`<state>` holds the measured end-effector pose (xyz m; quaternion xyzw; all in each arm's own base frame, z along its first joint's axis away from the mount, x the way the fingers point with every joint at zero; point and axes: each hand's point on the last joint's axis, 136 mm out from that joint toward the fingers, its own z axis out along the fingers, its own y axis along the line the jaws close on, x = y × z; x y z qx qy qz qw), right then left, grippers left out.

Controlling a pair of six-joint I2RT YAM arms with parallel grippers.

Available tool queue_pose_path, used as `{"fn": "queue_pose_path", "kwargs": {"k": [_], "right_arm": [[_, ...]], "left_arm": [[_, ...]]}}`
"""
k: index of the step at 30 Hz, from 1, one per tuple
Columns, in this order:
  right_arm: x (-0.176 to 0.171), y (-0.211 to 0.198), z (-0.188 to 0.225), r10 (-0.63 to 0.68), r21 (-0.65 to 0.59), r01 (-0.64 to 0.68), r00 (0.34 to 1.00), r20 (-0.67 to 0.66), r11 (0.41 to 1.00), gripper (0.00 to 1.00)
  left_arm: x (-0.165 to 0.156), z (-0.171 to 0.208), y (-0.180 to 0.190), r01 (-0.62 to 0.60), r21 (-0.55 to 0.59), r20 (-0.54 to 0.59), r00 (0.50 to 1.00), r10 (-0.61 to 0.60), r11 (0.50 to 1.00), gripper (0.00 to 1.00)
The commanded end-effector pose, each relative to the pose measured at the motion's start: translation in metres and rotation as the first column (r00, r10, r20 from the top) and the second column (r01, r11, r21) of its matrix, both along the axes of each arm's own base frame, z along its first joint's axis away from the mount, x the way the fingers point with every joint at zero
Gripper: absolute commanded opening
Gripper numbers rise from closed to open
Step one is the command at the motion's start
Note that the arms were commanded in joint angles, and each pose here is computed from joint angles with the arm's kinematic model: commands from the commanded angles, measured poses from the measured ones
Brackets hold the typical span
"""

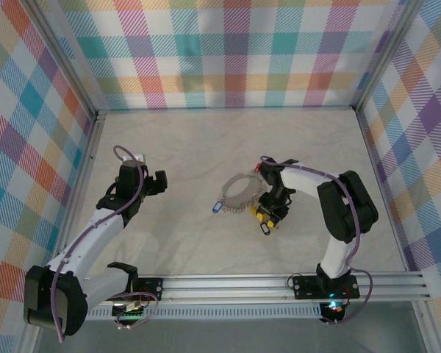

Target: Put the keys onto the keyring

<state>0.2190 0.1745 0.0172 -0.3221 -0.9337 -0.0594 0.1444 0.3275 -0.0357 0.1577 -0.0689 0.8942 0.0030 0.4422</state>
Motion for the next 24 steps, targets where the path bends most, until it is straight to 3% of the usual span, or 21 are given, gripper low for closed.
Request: {"fn": "queue_pose_path", "kwargs": {"k": [1,13,24], "right_arm": [[-0.0012,-0.0017,0.0056,0.007,-0.013,-0.007,1.0,0.003,1.0,0.3],[-0.0022,-0.0035,0.007,0.008,-0.017,-0.008,1.0,0.007,1.0,0.14],[-0.0027,-0.0062,0.0121,0.032,-0.011,-0.031,0.999,0.044,0.999,0.17]], "left_arm": [[-0.0007,0.003,-0.0022,0.011,0.019,-0.005,1.0,-0.01,1.0,1.0],[-0.0008,0.0014,-0.0035,0.016,0.02,-0.011,1.0,-0.016,1.0,1.0],[-0.0009,0.0022,-0.0042,0.015,0.015,-0.012,1.0,-0.015,1.0,1.0]]}}
